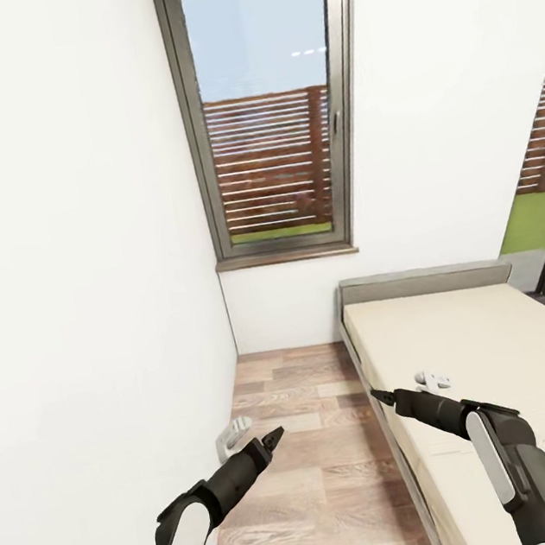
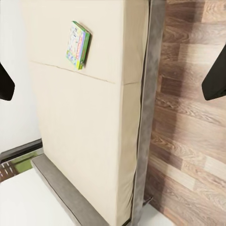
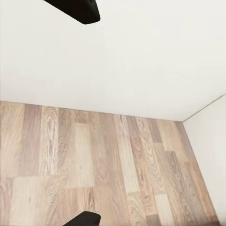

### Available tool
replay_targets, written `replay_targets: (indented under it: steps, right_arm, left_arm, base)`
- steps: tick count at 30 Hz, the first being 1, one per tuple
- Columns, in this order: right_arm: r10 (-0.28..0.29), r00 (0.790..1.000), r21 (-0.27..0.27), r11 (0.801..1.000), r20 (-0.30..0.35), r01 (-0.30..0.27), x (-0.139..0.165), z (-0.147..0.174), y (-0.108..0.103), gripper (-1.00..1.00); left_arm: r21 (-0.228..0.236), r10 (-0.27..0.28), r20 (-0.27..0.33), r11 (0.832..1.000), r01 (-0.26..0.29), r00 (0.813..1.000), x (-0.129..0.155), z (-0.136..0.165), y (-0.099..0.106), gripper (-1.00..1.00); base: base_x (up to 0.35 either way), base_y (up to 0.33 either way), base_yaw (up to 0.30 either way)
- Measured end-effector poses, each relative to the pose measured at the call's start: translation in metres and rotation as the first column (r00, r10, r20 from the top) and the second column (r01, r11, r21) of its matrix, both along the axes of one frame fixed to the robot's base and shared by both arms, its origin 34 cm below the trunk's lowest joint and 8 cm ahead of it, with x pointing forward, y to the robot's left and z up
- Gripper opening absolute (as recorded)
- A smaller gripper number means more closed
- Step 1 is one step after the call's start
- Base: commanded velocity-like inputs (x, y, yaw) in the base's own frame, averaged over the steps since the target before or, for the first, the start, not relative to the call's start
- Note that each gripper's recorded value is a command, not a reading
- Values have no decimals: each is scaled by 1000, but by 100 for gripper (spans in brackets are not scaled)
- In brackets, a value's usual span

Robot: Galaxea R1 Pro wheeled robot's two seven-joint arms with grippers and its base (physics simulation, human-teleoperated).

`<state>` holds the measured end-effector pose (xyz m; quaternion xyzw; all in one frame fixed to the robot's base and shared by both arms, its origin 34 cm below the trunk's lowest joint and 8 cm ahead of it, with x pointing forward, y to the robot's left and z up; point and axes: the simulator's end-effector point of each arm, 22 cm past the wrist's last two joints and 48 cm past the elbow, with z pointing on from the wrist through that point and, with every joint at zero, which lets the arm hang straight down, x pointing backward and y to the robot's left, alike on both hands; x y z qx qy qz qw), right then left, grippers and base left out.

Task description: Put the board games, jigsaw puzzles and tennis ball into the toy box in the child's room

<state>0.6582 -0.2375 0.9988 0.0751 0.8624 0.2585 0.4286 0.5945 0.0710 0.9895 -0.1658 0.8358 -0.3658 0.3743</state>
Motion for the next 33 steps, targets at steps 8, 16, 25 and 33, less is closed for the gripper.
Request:
replay_targets:
  steps: [8, 16, 25, 33]
  right_arm:
    - [0, 1000, 0, 1000, -1, 0, 0, 0, 0, 100]
    - [-2, 1000, -4, 1000, -1, 2, 0, 0, -2, 100]
    - [-5, 1000, -7, 1000, -1, 5, 0, 1, -8, 100]
    - [-6, 1000, -1, 1000, 6, 6, 1, 4, -10, 100]
  left_arm:
    - [1, 0, 0, 1000, 0, 1000, 0, 0, 0, 100]
    - [1, 0, 0, 1000, 0, 1000, 0, 0, 0, 100]
    - [1, 1, -1, 1000, -1, 1000, 0, 0, 0, 100]
    - [1, 1, -1, 1000, -1, 1000, 0, 0, 0, 100]
  base:
    - [333, 0, 0]
    - [333, 0, 0]
    - [288, 0, 0]
    - [82, 0, 0]
